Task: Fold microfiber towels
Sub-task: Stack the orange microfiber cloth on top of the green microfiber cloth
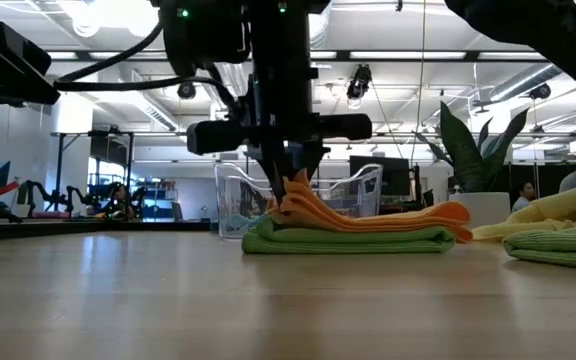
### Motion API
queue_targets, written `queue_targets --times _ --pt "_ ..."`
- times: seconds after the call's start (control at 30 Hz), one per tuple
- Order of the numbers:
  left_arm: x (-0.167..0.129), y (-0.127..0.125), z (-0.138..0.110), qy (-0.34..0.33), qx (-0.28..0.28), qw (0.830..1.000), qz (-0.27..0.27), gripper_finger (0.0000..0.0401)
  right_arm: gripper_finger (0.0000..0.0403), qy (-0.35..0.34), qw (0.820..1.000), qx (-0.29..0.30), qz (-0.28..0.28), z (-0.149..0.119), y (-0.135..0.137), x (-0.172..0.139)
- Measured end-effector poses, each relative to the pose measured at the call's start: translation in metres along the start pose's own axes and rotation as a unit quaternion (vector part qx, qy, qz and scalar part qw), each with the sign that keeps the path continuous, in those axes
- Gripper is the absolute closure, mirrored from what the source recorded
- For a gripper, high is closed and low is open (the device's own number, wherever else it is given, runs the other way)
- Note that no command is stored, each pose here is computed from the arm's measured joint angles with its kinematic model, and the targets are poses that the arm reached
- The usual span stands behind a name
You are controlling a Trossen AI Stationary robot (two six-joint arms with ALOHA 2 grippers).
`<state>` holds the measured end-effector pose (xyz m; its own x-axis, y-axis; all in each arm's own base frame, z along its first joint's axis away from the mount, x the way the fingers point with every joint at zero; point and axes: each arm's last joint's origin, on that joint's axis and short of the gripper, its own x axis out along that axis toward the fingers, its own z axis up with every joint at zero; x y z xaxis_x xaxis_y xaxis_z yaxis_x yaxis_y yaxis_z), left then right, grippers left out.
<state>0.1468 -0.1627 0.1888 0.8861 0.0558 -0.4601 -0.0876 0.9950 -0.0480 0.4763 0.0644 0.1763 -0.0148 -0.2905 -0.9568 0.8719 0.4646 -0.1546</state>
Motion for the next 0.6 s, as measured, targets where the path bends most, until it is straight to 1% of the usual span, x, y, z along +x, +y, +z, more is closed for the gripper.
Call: queue_targets --times 0.27,0.37,0.53,0.6 --pt "0.0 0.0 0.0 0.0 0.0 1.0 0.0 0.0251 0.0385 -0.012 0.999 0.012 0.035 0.006 -0.009 -0.031" --pt "0.0 0.0 0.0 0.0 0.0 1.0 0.0 0.0251 0.0385 -0.013 0.999 0.019 0.048 0.01 -0.008 -0.032" --pt "0.0 0.0 0.0 0.0 0.0 1.0 0.0 0.0251 0.0385 -0.027 0.995 0.02 0.094 0.021 -0.001 -0.026" --pt "0.0 0.0 0.0 0.0 0.0 1.0 0.0 0.0251 0.0385 -0.028 0.995 0.021 0.096 0.023 -0.001 -0.027"
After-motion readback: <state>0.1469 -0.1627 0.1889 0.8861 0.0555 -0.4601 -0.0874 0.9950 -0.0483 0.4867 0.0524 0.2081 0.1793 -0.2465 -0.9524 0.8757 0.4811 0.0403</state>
